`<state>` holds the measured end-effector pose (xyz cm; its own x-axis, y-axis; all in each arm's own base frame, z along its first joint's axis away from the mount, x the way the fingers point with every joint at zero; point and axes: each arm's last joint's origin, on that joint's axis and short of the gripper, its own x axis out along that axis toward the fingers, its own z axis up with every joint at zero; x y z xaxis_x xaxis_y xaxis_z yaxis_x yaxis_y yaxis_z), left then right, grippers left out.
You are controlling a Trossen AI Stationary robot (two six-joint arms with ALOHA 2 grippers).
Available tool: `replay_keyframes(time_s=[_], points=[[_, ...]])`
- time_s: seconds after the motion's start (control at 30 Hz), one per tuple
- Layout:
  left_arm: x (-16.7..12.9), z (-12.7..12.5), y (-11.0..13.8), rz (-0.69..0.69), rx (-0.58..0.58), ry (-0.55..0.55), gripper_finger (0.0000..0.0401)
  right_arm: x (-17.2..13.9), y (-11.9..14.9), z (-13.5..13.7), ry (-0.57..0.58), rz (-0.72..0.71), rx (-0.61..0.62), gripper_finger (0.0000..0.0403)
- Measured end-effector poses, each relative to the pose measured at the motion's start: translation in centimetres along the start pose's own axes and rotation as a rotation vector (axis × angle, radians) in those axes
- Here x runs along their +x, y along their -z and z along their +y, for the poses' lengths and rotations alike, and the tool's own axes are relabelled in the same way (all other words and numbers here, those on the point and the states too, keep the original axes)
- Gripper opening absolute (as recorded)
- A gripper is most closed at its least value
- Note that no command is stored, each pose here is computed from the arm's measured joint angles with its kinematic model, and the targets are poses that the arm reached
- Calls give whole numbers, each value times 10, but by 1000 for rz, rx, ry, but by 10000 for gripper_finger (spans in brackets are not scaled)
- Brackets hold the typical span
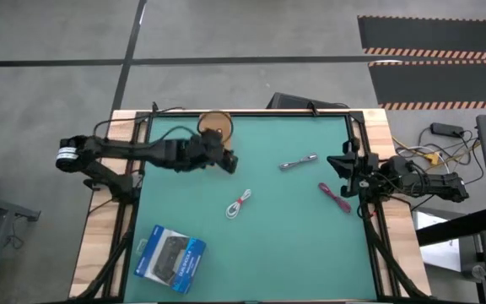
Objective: Pick and place USB-C Cables
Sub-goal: Put the white charger cable into the orange bin
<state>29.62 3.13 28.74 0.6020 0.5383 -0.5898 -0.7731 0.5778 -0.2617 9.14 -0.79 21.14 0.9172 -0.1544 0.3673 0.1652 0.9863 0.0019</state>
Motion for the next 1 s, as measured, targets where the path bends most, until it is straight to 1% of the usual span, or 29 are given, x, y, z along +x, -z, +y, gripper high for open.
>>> replay_keyframes(time_s=[0.23, 0.37, 0.5, 0.63, 0.7, 0.83, 1.0], points=[[-16, -35, 34, 34, 82, 125, 183, 0, -17, -1, 11, -119, -91, 9], [-27, -55, 52, 31, 106, 223, 183, 1, -29, -1, 18, -150, -145, 9], [-35, -75, 69, 22, 112, 322, 183, 1, -33, -1, 20, -163, -190, 9], [-39, -90, 86, 27, 121, 389, 183, 0, -34, 0, -30, -186, -236, 9], [-38, -97, 95, 27, 123, 415, 183, 0, -37, 1, -50, -210, -245, 9], [-35, -106, 110, 36, 136, 438, 183, 0, -45, 1, -43, -234, -261, 9], [-25, -108, 123, 88, 187, 436, 183, 0, -51, 0, -31, -252, -299, 9]])
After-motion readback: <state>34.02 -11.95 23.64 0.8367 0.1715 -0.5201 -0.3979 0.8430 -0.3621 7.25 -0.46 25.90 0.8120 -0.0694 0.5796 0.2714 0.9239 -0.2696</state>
